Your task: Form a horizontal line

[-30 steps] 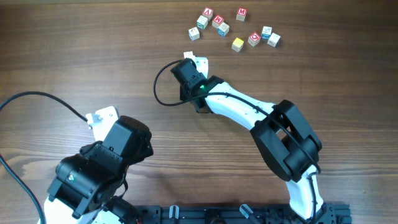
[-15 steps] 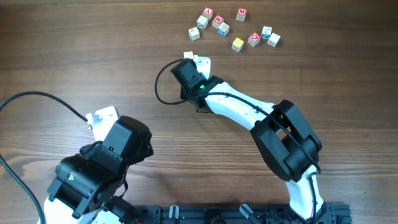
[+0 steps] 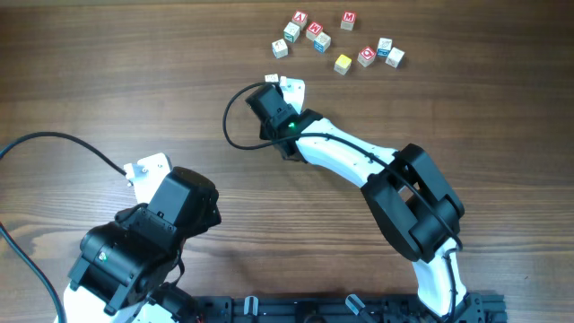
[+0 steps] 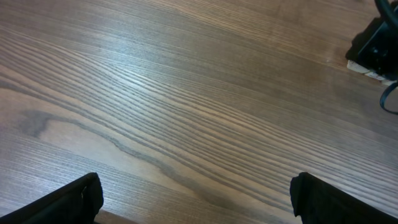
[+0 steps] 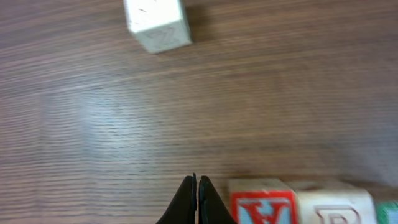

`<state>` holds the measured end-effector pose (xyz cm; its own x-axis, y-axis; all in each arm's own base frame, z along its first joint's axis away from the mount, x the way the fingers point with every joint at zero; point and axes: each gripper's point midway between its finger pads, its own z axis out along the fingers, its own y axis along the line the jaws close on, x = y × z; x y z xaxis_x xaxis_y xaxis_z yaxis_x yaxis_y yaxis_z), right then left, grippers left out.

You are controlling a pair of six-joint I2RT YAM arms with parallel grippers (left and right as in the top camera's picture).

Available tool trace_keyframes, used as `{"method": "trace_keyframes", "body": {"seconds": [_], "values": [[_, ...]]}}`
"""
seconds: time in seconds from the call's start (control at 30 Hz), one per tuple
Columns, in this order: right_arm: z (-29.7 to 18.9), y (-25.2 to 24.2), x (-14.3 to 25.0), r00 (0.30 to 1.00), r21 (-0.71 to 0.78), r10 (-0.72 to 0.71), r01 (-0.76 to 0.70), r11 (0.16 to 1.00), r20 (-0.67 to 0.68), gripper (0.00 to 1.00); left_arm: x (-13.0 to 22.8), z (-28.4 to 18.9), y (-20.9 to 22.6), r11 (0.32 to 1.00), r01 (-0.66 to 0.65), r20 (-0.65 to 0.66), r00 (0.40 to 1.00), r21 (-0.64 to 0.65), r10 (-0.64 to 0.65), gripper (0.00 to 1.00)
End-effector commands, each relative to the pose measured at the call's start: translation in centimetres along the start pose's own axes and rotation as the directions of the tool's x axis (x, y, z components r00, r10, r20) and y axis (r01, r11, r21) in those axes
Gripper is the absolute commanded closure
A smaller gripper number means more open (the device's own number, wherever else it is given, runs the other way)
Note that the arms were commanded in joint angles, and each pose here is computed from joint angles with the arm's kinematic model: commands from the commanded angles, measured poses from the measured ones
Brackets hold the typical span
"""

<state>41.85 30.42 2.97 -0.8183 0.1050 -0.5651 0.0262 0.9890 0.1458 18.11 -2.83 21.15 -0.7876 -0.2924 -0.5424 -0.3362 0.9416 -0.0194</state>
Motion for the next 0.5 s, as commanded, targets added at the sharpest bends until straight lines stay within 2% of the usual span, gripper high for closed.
{"method": "trace_keyframes", "body": {"seconds": [0.0,0.1,0.23,0.3,0.37,0.43,0.47], "values": [[0.1,2.1,0.5,0.989,-0.101,-0.144,0.140,0.985,-0.030,0.95,-0.2,0.0,0.2,1.000,0.021,0.011,1.000,-0.013,-0.021,0.00],[-2.2,2.6,0.0,0.983,-0.135,-0.180,0.173,0.976,-0.035,0.96,-0.2,0.0,0.2,1.000,0.021,0.011,1.000,-0.013,-0.021,0.00],[-6.8,0.9,0.0,0.982,-0.091,-0.170,0.162,0.983,-0.088,0.95,-0.2,0.0,0.2,1.000,0.021,0.011,1.000,-0.013,-0.021,0.00],[-7.1,-2.1,0.5,0.985,0.047,-0.122,0.128,0.991,-0.119,0.95,-0.2,0.0,0.2,1.000,0.021,0.011,1.000,-0.013,-0.021,0.00],[-7.2,-5.4,1.2,0.991,0.189,0.007,0.019,0.982,-0.135,0.96,-0.2,0.0,0.2,1.000,0.021,0.011,1.000,-0.013,-0.021,0.00],[-6.3,-6.7,1.2,0.989,0.199,0.056,-0.028,0.980,-0.140,0.95,-0.2,0.0,0.2,1.000,0.021,0.011,1.000,-0.013,-0.021,0.00],[-5.6,-8.0,1.7,0.981,0.218,0.126,-0.092,0.972,-0.150,0.96,-0.2,0.0,0.2,1.000,0.021,0.011,1.000,-0.013,-0.021,0.00]]}}
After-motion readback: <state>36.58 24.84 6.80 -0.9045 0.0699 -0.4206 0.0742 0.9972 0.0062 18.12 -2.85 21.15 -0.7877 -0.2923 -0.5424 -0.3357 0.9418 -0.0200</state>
